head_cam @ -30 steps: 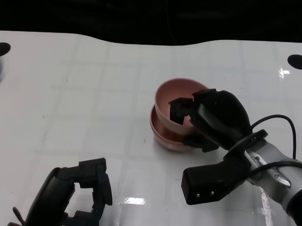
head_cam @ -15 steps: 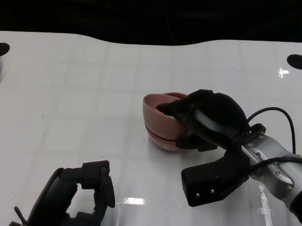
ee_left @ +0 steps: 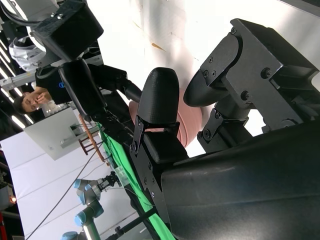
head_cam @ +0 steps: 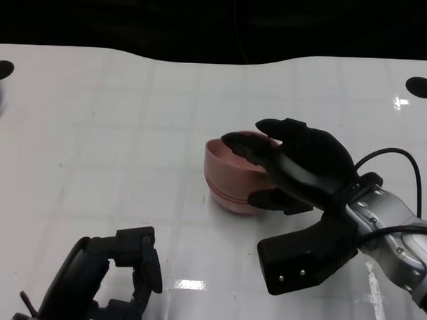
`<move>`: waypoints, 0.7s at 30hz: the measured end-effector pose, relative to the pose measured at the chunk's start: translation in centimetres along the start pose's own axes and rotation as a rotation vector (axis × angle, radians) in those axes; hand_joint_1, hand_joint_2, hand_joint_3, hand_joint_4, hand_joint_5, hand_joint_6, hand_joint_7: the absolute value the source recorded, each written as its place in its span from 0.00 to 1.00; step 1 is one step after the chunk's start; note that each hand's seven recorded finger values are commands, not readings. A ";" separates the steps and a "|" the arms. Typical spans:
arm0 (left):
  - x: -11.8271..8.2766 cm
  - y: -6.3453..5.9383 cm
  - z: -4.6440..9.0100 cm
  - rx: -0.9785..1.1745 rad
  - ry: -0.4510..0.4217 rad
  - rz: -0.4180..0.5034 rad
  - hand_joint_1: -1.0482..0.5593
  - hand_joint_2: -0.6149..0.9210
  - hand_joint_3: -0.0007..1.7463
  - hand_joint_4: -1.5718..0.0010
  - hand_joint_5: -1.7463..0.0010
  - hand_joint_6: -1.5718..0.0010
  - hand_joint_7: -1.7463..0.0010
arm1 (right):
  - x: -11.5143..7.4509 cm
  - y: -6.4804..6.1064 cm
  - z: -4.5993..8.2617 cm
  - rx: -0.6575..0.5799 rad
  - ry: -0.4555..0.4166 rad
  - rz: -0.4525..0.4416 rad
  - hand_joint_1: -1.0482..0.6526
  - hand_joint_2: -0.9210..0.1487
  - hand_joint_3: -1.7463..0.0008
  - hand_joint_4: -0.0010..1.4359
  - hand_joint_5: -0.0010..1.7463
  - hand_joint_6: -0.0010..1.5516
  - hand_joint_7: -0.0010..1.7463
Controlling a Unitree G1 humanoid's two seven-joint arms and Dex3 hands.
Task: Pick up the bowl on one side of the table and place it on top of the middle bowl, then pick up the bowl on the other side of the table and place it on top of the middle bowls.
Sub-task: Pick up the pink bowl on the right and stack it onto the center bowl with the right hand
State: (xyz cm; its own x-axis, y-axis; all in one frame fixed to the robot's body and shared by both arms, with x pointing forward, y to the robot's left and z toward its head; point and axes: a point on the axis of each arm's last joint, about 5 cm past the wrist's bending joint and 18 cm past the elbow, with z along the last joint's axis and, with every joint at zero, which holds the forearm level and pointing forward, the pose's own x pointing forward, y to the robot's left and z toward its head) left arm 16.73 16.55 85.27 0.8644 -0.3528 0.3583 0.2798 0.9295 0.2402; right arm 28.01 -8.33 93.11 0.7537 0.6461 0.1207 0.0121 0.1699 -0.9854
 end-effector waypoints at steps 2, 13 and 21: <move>0.0 0.0 0.0 0.000 0.000 0.000 0.66 0.57 0.92 0.38 0.01 0.43 0.12 | -0.1 -0.1 0.1 0.005 0.000 -0.011 0.11 0.00 0.70 0.13 0.00 0.12 0.00; 0.0 0.0 0.0 0.000 0.001 0.000 0.65 0.57 0.92 0.39 0.00 0.43 0.12 | -1.4 1.1 0.6 0.045 -0.007 0.020 0.13 0.00 0.74 0.16 0.02 0.14 0.01; 0.0 0.0 0.0 0.004 0.001 -0.003 0.67 0.57 0.92 0.38 0.01 0.43 0.13 | -1.8 1.8 0.6 0.054 -0.005 0.050 0.12 0.00 0.72 0.16 0.02 0.15 0.01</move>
State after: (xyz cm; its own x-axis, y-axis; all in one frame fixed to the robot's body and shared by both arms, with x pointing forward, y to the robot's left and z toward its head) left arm 16.73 16.56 85.26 0.8640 -0.3557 0.3563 0.2812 0.9280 0.2446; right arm 26.27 -8.69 91.16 0.7494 0.6582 0.0720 -0.0613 0.1772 -0.9823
